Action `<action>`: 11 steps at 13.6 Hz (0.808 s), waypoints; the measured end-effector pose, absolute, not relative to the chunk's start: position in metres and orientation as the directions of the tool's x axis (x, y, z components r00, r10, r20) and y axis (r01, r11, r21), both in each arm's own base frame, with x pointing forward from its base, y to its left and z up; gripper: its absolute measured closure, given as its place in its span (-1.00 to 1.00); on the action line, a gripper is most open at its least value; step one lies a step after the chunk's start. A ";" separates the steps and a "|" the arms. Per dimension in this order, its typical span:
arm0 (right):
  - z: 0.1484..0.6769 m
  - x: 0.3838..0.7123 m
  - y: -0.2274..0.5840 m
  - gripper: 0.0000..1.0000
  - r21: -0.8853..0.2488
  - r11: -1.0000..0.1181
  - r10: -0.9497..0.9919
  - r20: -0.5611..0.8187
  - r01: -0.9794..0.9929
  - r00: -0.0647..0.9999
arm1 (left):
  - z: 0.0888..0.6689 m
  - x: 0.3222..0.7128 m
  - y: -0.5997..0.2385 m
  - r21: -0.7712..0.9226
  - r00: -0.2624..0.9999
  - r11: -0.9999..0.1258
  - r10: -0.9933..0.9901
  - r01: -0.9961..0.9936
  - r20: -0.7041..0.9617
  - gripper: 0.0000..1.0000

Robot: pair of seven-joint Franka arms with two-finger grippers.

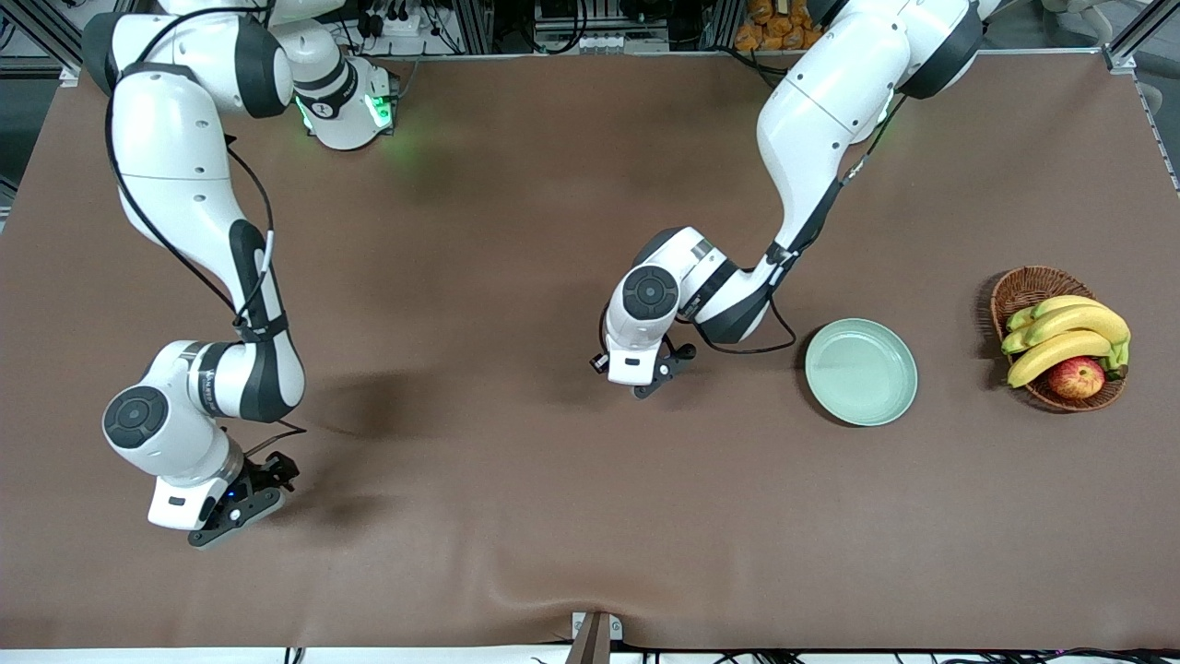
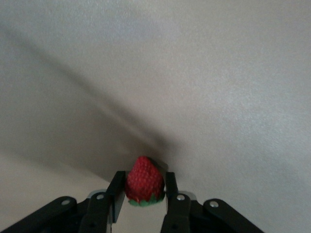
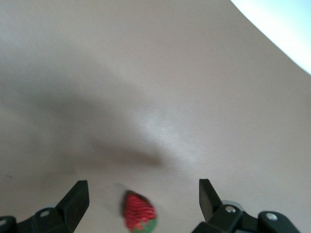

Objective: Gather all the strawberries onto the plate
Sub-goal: 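Grasp the strawberry with the left gripper while the right gripper withdraws, then drop the strawberry into the plate with the left gripper while the right gripper grasps another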

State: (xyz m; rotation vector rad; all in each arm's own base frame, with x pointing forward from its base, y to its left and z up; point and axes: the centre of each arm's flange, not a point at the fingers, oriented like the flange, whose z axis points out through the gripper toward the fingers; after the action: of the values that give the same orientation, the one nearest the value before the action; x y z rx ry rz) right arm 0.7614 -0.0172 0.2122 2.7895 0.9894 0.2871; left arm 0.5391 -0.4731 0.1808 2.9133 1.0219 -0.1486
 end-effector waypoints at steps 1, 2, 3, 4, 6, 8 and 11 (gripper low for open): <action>0.210 0.761 -0.024 -1.00 0.226 -0.741 0.665 0.112 0.632 0.739 | 0.181 0.541 -0.472 0.018 0.779 -0.782 0.619 0.623 -0.102 0.33; 0.208 0.760 -0.029 -1.00 0.228 -0.721 0.686 0.102 0.654 0.721 | 0.183 0.544 -0.470 0.022 0.779 -0.781 0.620 0.624 -0.095 0.34; 0.207 0.760 -0.035 -1.00 0.227 -0.708 0.699 0.093 0.669 0.709 | 0.187 0.551 -0.465 0.027 0.775 -0.776 0.626 0.630 -0.088 0.34; 0.206 0.759 -0.038 -1.00 0.225 -0.699 0.708 0.086 0.679 0.701 | 0.193 0.561 -0.456 0.033 0.773 -0.774 0.629 0.633 -0.079 0.34; 0.200 0.757 -0.041 -1.00 0.218 -0.681 0.726 0.071 0.699 0.684 | 0.215 0.588 -0.423 0.036 0.790 -0.790 0.610 0.613 -0.064 0.34; 0.195 0.756 -0.040 -1.00 0.213 -0.671 0.735 0.063 0.710 0.675 | 0.239 0.610 -0.379 0.016 0.812 -0.813 0.581 0.582 -0.052 0.34; 0.187 0.754 -0.039 -1.00 0.206 -0.667 0.738 0.055 0.716 0.672 | 0.263 0.623 -0.295 -0.032 0.870 -0.872 0.490 0.489 -0.048 0.34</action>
State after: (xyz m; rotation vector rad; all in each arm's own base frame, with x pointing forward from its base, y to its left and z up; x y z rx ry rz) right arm 0.7544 -0.0392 0.1866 2.7178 1.1916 0.1992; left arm 0.6229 -0.2950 0.2632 3.0562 0.7998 -0.0866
